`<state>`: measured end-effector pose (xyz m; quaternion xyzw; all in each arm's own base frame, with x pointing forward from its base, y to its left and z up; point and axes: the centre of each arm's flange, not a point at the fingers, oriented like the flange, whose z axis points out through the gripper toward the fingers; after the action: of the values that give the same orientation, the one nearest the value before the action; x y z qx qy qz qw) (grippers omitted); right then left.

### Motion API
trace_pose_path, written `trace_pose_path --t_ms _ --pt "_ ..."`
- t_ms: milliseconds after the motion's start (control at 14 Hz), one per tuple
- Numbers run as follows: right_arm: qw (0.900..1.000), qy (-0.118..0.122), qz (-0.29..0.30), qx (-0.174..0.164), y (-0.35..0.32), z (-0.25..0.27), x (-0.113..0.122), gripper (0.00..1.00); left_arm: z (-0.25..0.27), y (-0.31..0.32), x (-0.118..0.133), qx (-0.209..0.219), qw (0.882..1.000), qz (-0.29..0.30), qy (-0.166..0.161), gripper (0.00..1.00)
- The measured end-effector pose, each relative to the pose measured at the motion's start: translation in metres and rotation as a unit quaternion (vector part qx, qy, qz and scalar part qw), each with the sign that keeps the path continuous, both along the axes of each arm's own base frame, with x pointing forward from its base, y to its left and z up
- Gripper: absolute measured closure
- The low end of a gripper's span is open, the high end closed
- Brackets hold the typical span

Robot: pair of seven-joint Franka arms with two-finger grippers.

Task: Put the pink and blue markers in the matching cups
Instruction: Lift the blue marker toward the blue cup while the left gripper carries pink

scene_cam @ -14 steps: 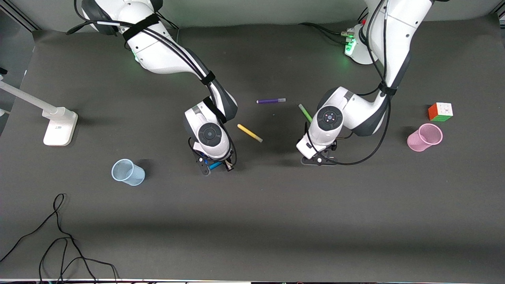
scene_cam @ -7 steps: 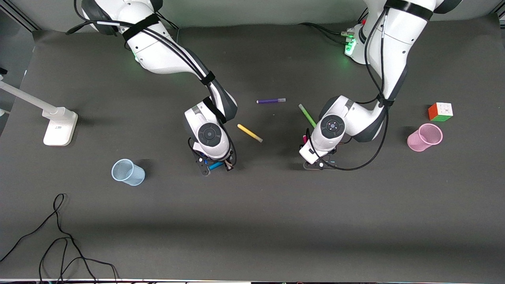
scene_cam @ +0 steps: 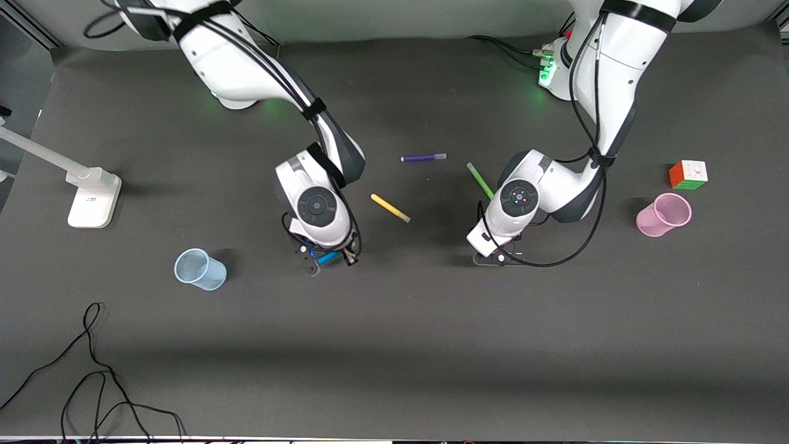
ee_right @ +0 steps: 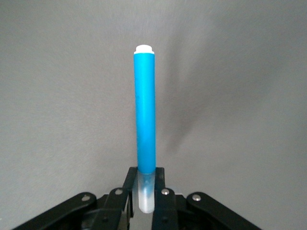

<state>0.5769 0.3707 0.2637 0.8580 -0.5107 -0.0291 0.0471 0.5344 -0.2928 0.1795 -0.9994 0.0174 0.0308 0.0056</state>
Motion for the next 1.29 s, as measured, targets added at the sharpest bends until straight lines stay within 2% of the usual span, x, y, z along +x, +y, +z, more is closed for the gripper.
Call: trace_pose_path --t_ms 286,571,714,857,1000,1143,1286 --pt "0.999 0.024 0.029 -0.008 -0.015 0.097 0.007 0.82 0.039 0.002 0.012 0.004 1.000 -0.002 -0.014 0.83" --pt "0.995 0.042 0.088 0.002 -0.062 0.175 0.019 0.82 0.145 0.029 0.021 0.054 0.996 -0.062 0.020 0.83" --pt "0.988 0.058 0.145 0.013 -0.099 0.197 0.026 0.82 0.199 0.052 0.018 0.060 0.994 -0.076 0.050 0.83" --pt "0.975 0.073 0.209 0.030 -0.143 0.214 0.032 0.82 0.243 0.088 0.017 0.054 0.990 -0.103 0.075 0.83" --pt "0.958 0.085 0.270 0.050 -0.191 0.230 0.037 0.82 0.272 0.129 0.019 0.040 0.984 -0.151 0.082 0.83" --pt "0.938 0.089 0.328 0.070 -0.241 0.244 0.041 0.82 0.289 0.172 0.022 0.026 0.975 -0.202 0.085 0.83" --pt "0.914 0.091 0.386 0.085 -0.295 0.253 0.044 0.82 0.296 0.209 0.024 0.007 0.961 -0.263 0.085 0.83"
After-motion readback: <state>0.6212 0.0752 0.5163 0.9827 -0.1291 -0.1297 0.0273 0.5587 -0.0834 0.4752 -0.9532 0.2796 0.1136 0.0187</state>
